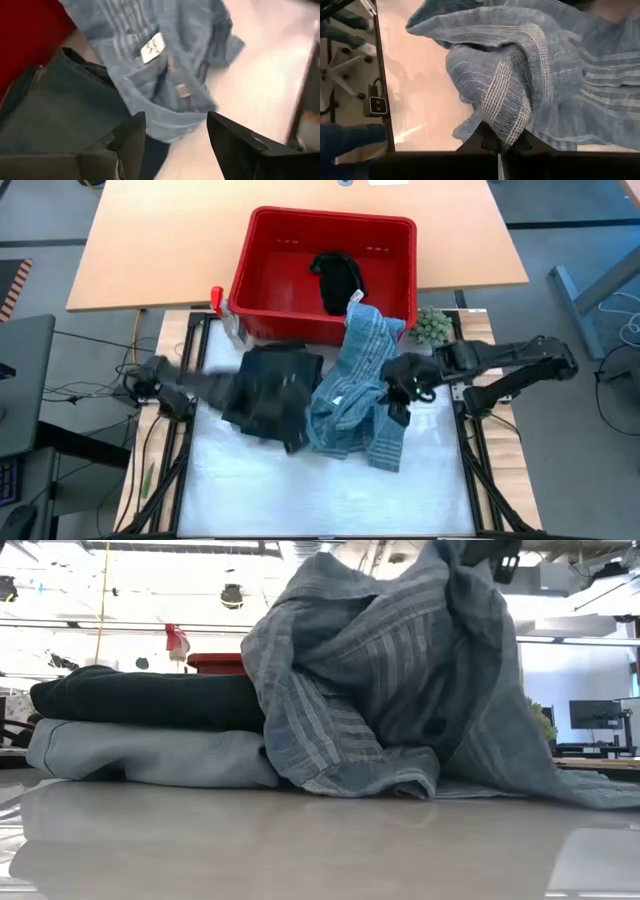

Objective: Fold laundry
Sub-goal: Fold the blue shirt from the red laundry bin

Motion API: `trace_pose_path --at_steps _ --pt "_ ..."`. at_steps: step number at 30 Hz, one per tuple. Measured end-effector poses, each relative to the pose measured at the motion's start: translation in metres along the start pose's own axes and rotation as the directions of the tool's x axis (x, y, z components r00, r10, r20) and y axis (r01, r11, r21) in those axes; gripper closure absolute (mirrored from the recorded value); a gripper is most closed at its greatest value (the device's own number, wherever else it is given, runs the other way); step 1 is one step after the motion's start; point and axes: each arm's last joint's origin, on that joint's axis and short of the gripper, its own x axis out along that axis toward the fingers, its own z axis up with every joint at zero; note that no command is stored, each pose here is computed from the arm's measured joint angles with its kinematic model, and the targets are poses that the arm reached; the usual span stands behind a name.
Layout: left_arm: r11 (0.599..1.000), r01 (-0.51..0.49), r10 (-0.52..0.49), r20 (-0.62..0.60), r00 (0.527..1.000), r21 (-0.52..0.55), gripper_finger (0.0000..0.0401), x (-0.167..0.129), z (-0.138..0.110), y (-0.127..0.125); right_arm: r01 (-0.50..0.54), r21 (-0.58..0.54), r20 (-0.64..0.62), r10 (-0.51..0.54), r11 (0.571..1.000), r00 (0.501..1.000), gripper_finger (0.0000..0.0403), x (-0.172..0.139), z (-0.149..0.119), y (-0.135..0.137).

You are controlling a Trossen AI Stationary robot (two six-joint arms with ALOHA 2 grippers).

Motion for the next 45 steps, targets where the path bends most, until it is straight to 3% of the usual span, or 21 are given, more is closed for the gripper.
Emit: trace_pose_path --at_steps 5,9,12,15,23,33,40,45 --pt "0.968 -0.119 0.158 0.171 0.972 -0.222 0.0200 0.037 -0.068 -0.050 -0.006 0.004 -0.002 0.006 1.000 1.000 0.0382 -0.001 0.009 -0.019" --pt "0.921 -0.016 0.167 0.359 0.918 -0.388 0.0200 0.083 -0.114 -0.075 -0.015 -0.002 -0.001 0.015 1.000 1.000 0.0382 -0.002 0.013 -0.028" --pt "0.939 -0.009 0.177 0.464 0.868 -0.343 0.0210 0.119 -0.137 -0.091 -0.075 -0.006 -0.019 0.075 0.997 0.997 0.0382 -0.003 0.016 -0.033" --pt "0.956 -0.106 0.231 0.477 0.848 -0.273 0.0228 0.152 -0.152 -0.100 -0.105 0.011 -0.025 0.105 0.994 0.994 0.0382 -0.004 0.017 -0.037" --pt "0.938 -0.277 0.337 0.352 0.873 -0.211 0.0266 0.193 -0.160 -0.114 -0.133 0.004 -0.067 0.133 0.991 0.989 0.0382 -0.004 0.014 -0.036" --pt "0.919 -0.382 0.390 0.357 0.849 -0.095 0.0294 0.153 -0.146 -0.127 -0.128 -0.008 -0.080 0.127 0.992 0.989 0.0381 -0.005 0.013 -0.037" --pt "0.902 -0.406 0.431 0.289 0.855 -0.144 0.0297 0.161 -0.154 -0.116 -0.128 -0.027 -0.079 0.126 0.991 0.989 0.0380 -0.005 0.013 -0.037" --pt "0.886 -0.413 0.450 0.174 0.876 -0.210 0.0297 0.175 -0.153 -0.104 -0.131 -0.032 -0.071 0.128 0.991 0.989 0.0380 -0.004 0.013 -0.037"
